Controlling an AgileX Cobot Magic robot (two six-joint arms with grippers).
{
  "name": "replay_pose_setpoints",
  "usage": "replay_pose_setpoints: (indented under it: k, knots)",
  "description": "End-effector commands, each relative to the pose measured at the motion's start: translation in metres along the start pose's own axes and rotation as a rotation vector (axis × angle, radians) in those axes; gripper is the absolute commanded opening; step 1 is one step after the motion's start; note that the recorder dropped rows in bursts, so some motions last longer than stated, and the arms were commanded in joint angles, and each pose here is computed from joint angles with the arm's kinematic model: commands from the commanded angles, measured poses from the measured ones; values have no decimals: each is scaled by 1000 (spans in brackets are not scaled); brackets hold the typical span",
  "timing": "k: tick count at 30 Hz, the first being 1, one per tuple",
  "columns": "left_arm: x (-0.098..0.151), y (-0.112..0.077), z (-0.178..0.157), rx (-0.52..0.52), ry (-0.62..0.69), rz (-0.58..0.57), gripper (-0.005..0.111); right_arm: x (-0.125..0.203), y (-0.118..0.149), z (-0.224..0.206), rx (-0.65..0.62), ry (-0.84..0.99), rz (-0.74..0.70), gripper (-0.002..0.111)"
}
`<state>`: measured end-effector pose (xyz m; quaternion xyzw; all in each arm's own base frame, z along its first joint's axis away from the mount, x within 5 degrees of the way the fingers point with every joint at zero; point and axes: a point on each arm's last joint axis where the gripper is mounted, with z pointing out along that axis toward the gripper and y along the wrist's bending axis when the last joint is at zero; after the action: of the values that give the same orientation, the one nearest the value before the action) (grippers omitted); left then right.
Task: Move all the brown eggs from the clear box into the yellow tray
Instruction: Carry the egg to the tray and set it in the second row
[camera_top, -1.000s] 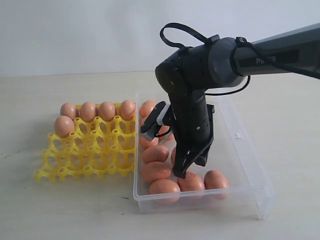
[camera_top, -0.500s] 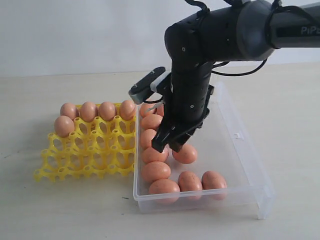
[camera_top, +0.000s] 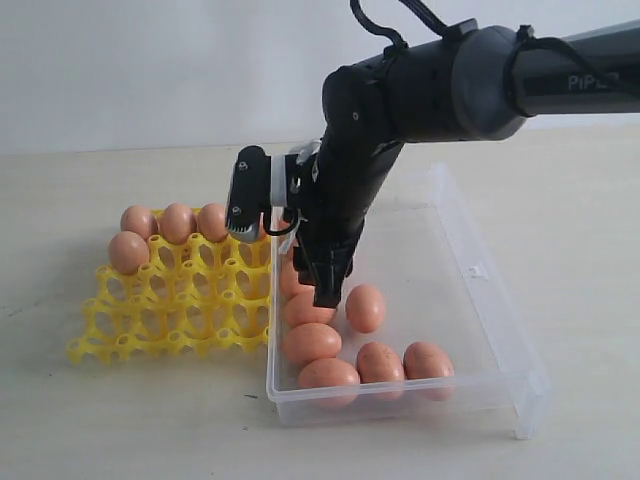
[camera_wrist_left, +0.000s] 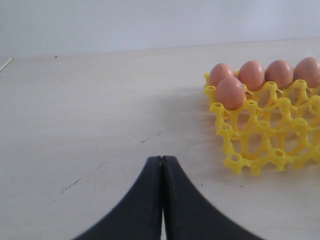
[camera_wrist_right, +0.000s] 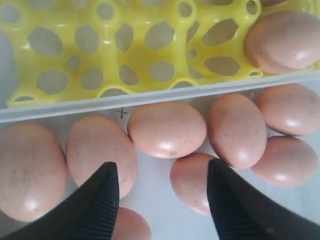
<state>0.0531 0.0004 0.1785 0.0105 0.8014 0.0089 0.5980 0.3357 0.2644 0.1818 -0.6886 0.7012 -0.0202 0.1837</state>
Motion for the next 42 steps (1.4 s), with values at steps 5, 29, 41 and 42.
replay_pose_setpoints:
  k: [5,29,41,42]
  knots:
    - [-2,0,-1,6,-15,-2,0,0,3,13,-40,-13,-14,53]
    - [-2,0,-1,6,-15,-2,0,1,25,53,-179,38,-33,29]
    - [-2,0,-1,6,-15,-2,0,-48,-15,-28,385,-554,350,0]
    - [-2,0,-1,6,-15,-2,0,-54,-14,-20,404,-633,453,0]
